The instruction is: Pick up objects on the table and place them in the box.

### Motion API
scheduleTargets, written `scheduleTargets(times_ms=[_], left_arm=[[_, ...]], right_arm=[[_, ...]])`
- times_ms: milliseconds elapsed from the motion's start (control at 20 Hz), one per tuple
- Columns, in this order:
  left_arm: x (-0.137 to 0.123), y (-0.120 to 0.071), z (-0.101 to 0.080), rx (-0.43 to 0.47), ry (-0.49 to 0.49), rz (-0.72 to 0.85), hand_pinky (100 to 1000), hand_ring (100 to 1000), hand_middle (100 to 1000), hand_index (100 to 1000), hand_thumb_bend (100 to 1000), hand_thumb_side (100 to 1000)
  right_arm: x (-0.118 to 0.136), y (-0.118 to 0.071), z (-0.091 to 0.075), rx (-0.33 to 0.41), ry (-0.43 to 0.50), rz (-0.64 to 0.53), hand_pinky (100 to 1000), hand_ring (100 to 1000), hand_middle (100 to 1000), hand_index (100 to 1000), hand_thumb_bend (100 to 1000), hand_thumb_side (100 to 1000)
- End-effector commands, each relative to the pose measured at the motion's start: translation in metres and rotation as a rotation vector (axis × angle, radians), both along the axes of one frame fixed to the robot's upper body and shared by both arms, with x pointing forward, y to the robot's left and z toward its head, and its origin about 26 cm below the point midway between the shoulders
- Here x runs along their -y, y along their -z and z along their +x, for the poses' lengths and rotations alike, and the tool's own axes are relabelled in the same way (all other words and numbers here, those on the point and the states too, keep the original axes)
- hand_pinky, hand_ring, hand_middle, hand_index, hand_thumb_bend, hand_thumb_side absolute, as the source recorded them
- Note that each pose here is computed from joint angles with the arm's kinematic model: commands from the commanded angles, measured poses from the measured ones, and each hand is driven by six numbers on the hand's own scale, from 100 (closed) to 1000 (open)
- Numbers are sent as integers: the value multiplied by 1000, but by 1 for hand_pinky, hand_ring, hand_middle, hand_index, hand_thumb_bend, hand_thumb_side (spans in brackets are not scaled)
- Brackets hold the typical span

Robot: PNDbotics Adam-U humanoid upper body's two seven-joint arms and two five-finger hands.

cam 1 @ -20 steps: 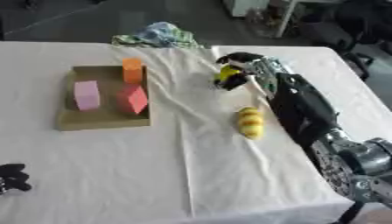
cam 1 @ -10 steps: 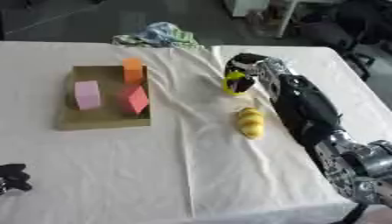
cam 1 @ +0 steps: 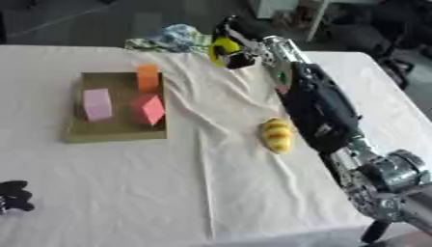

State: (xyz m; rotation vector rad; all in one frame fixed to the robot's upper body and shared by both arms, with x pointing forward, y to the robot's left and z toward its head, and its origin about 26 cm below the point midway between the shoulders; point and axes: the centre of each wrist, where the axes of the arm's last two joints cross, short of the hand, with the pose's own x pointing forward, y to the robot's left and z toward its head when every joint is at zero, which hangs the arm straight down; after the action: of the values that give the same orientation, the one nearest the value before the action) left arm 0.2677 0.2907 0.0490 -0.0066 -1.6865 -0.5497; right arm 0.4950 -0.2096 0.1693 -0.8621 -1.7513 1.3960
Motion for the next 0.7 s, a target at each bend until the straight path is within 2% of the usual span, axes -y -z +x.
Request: scheduleTargets(times_ms=[50,150,250,350,450,500,600,700], left_arm=[[3,-7,3,25,21,0,806,565,570,739,100,1000],[4,-8,4,28,26,0,806,564,570,739,100,1000],[4,-9,4,30,31,1,806,564,570,738,100,1000],[5,-9,5,30,36,0,806,564,570,738,100,1000],[6,-9,5,29,43,-1,806,564,570,738,100,1000],[7,-9,6,29,45,-2,806,564,570,738,100,1000],[7,-9,5,27,46,-2,806,563,569,738,100,1000],[6,-9,5,26,44,-1,806,563,569,738,100,1000]], right_arm=[[-31,-22,0,57,-97,57,682,500,507,692,100,100],[-51,-20,-1,46,-142,67,689,518,536,736,100,100],[-65,-16,-3,27,-167,71,699,546,593,837,100,100],[-79,-9,-5,-4,-181,72,710,582,642,888,100,100],[-90,-2,-8,-25,-190,63,725,631,700,929,100,236],[-94,0,-9,-30,-194,54,732,651,728,957,100,371],[-100,5,-11,-35,-200,30,750,710,781,988,100,545],[-104,7,-12,-35,-202,-7,776,776,836,1000,100,620]])
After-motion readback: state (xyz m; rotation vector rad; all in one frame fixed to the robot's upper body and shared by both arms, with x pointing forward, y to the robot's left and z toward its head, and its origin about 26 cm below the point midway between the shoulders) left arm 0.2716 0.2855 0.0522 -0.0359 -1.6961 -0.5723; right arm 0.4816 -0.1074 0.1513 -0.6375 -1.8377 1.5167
